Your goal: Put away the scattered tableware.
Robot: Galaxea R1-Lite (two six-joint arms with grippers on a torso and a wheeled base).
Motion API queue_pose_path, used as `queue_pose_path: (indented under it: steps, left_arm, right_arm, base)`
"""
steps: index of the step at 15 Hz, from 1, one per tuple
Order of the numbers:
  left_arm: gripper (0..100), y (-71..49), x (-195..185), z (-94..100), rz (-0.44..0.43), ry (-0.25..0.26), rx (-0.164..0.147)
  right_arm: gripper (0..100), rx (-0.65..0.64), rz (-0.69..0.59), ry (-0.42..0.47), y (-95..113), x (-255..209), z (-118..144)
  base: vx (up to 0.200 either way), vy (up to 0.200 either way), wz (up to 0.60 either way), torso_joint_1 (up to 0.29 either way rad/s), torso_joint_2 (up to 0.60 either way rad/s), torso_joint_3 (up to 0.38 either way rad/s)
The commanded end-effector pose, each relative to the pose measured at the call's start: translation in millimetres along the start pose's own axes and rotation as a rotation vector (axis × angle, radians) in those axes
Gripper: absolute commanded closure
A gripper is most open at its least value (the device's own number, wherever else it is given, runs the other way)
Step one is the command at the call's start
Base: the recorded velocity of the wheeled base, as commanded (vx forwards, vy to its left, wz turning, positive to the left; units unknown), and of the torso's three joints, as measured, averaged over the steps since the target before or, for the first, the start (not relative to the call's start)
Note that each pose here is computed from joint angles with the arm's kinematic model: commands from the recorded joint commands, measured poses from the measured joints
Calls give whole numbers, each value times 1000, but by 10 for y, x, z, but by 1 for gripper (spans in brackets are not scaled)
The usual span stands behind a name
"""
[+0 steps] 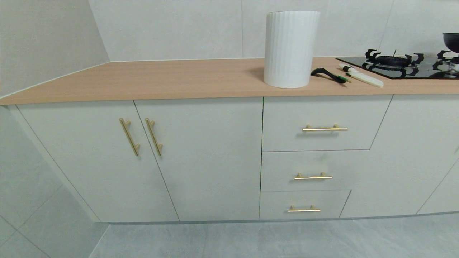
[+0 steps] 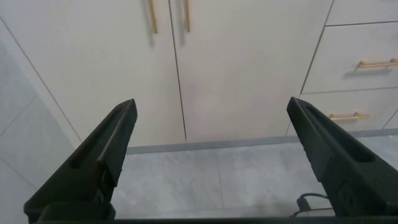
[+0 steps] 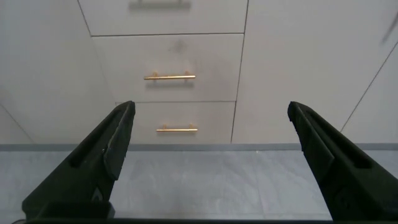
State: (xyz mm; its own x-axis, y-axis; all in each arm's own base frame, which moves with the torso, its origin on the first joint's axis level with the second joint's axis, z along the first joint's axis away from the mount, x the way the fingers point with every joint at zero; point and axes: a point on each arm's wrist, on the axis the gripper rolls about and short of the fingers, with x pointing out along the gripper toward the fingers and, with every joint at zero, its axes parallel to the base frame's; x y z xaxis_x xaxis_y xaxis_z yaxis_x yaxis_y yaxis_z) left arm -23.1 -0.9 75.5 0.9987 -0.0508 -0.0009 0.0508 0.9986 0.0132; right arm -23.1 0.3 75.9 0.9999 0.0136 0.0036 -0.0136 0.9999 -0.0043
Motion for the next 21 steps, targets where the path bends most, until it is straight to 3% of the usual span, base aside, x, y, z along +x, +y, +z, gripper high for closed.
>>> queue_pose_path:
  steps: [1,6,9,21]
  left_arm:
    - [0,0,1,1,0,1,1]
    - [0,0,1,1,0,1,2]
    - [0,0,1,1,0,1,1]
    - [0,0,1,1,0,1,2]
  right_arm:
    - [0,0,0,2,0,2,0]
    - [0,0,0,2,0,2,0]
    - [0,1,0,2,0,2,0]
    - [0,0,0,1,0,2,2]
  base:
    - [0,0,0,0,0,0]
    - [0,0,0,0,0,0]
    - [200,0,0,-4,1,1]
    - [0,0,0,0,0,0]
